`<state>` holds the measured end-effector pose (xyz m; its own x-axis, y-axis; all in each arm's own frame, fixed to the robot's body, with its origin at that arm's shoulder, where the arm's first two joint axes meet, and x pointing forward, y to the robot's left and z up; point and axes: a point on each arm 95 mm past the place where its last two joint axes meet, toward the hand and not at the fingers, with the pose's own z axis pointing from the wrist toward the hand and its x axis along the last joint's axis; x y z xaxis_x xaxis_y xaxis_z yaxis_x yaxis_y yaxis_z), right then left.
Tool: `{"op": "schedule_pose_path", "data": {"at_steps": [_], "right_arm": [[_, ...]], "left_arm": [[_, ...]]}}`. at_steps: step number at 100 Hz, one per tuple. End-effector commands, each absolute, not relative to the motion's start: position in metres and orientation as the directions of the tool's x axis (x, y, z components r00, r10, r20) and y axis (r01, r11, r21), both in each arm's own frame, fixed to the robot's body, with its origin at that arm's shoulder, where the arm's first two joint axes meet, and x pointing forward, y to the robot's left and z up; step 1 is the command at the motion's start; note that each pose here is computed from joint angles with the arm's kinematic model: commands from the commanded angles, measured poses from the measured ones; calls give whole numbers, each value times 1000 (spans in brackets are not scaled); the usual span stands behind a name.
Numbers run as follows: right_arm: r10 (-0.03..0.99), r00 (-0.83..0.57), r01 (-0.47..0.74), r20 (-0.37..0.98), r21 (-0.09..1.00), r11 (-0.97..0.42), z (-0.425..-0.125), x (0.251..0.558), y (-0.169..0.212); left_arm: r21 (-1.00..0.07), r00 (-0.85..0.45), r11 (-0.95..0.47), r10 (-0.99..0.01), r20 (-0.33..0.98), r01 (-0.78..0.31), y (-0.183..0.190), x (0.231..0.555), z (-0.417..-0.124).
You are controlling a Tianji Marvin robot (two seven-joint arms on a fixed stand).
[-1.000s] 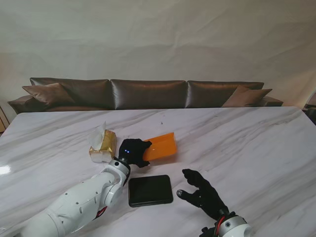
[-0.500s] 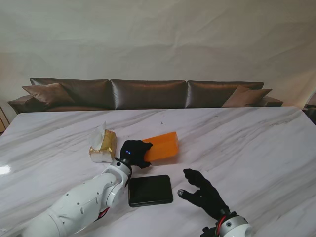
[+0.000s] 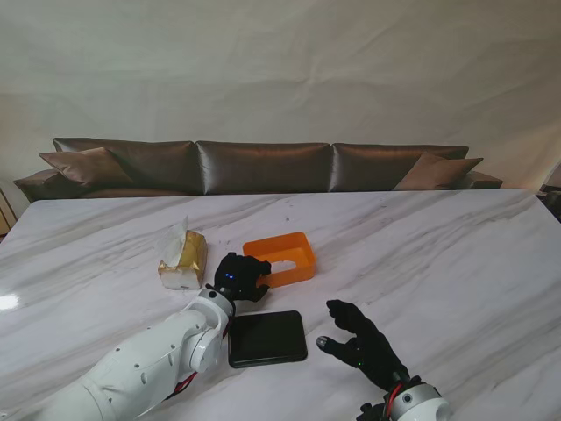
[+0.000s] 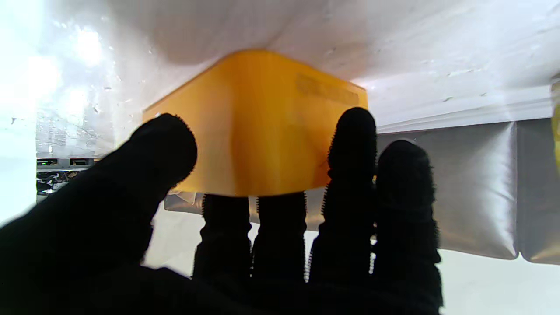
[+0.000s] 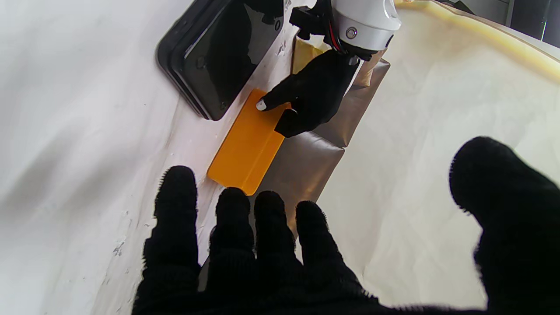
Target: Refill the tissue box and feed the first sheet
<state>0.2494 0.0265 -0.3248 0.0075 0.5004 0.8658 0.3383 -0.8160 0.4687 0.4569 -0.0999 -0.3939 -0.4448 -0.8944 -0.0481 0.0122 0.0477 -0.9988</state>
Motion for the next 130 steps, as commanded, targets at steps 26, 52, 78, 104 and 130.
{"op": "schedule_pose_path", "data": {"at_steps": [26,52,78,104,130], "right_arm": [[497,19,358,867,458,-813,-329,246,28],[498,18,361,867,459,-812,-328,246,29],[501,9,357,865,465,-810,-324,246,30],[511,-10,365,860,479,-799,-320,244,34],[522,-34,371,852,496,-785,-316,244,38]], "left_arm": [[-998,-439,52,-897,-58,25,-100,454,-392],[-993,-410,56,-907,-93,103,-94,449,-371],[-974,-319,-23,-946,-52,227,-86,429,-331],[-965,-169,-12,-985,-34,264,-66,401,-304],[-963,-25,-82,-997,78,256,-48,384,-307]]}}
